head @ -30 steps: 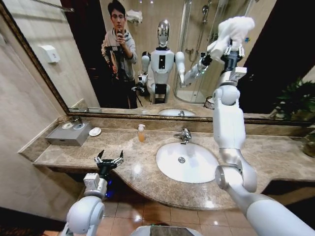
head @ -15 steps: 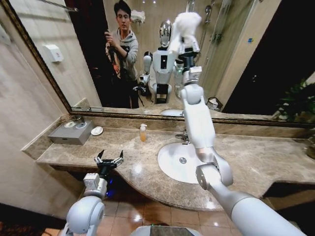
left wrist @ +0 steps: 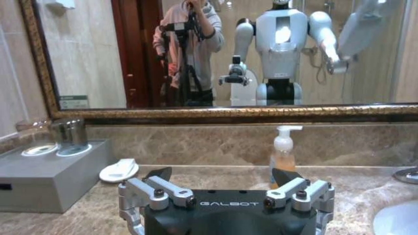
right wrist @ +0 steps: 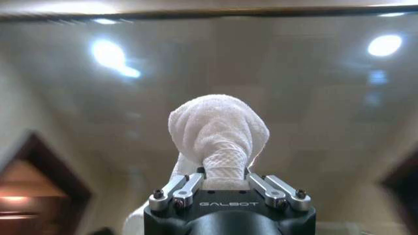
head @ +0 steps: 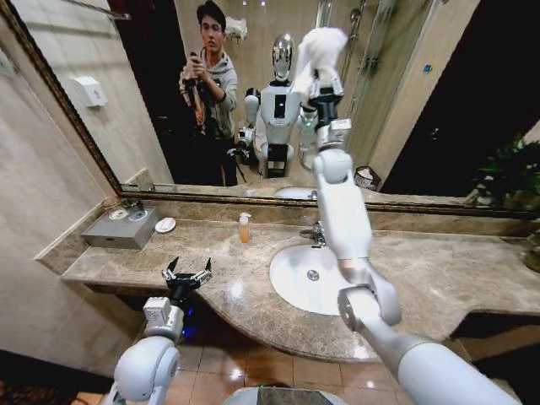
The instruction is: Pick up the towel from the sink counter and wipe the mirror surface.
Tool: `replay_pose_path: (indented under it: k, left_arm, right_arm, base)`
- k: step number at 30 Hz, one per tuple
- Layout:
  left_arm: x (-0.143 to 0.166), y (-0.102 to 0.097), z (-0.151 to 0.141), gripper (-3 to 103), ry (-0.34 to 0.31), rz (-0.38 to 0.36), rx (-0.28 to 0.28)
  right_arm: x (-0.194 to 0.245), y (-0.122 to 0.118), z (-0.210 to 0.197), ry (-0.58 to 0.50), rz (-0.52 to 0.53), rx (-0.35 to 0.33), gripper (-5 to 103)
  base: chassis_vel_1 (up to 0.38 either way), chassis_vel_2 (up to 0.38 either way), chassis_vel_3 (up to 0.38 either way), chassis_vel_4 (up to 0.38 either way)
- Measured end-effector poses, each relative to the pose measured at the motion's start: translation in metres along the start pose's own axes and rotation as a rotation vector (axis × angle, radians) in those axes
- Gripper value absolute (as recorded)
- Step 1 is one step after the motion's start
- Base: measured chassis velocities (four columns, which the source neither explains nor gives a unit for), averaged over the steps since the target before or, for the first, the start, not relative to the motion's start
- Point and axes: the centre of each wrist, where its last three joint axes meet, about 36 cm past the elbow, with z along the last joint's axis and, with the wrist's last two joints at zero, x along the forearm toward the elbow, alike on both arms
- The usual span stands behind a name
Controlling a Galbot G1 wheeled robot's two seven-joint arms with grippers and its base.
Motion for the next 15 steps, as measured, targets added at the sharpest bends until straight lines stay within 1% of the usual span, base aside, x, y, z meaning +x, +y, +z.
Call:
replay_pose_path:
  k: [2, 3, 4, 5, 7, 8, 10, 11, 12, 14, 15]
  left_arm:
    - [0.0, 0.0, 0.0, 100, 0.0, 0.0, 0.0]
    - [0.0, 0.0, 0.0, 100, 0.0, 0.0, 0.0]
    - [0.0, 0.0, 0.0, 100, 0.0, 0.0, 0.0]
    - [0.0, 0.0, 0.0, 100, 0.0, 0.0, 0.0]
    - [0.0, 0.0, 0.0, 100, 0.0, 0.0, 0.0]
    - [0.0, 0.0, 0.0, 100, 0.0, 0.0, 0.0]
    - [0.0, 0.0, 0.0, 100, 0.0, 0.0, 0.0]
    - [0.0, 0.0, 0.0, 100, 0.0, 0.0, 0.0]
    - [0.0, 0.0, 0.0, 100, 0.0, 0.0, 0.0]
    - [0.0, 0.0, 0.0, 100, 0.0, 0.0, 0.0]
    - [0.0, 0.0, 0.0, 100, 0.0, 0.0, 0.0]
  right_arm:
    - [-0.002, -0.032, 0.005, 0.01, 0.054, 0.011, 19]
    - [-0.003, -0.042, 0.007, 0.012, 0.071, 0.014, 19]
    - [-0.003, -0.042, 0.007, 0.012, 0.071, 0.014, 19]
    - [-0.003, -0.053, 0.01, 0.019, 0.095, 0.01, 19]
    - [-0.003, -0.054, 0.012, 0.024, 0.1, 0.004, 19]
    - [-0.003, -0.05, 0.013, 0.025, 0.096, -0.004, 19]
    - [0.0, -0.02, 0.014, 0.023, 0.055, -0.029, 19]
    - [0.002, 0.001, 0.013, 0.019, 0.022, -0.042, 19]
    - [0.008, 0.051, 0.012, 0.011, -0.063, -0.068, 19]
    - [0.015, 0.083, 0.015, 0.006, -0.141, -0.063, 19]
    - [0.015, 0.083, 0.015, 0.006, -0.141, -0.063, 19]
  base:
    - [0.0, 0.0, 0.0, 0.0]
    - [0.0, 0.0, 0.0, 0.0]
    - [0.0, 0.0, 0.0, 0.0]
    - [0.0, 0.0, 0.0, 0.0]
    - [0.0, 0.0, 0.0, 0.0]
    - [0.0, 0.0, 0.0, 0.0]
    - [0.0, 0.0, 0.0, 0.0]
    - [0.0, 0.0, 0.0, 0.0]
    - [0.0, 0.0, 0.0, 0.0]
    - [0.0, 0.0, 0.0, 0.0]
    - [0.0, 0.0, 0.0, 0.0]
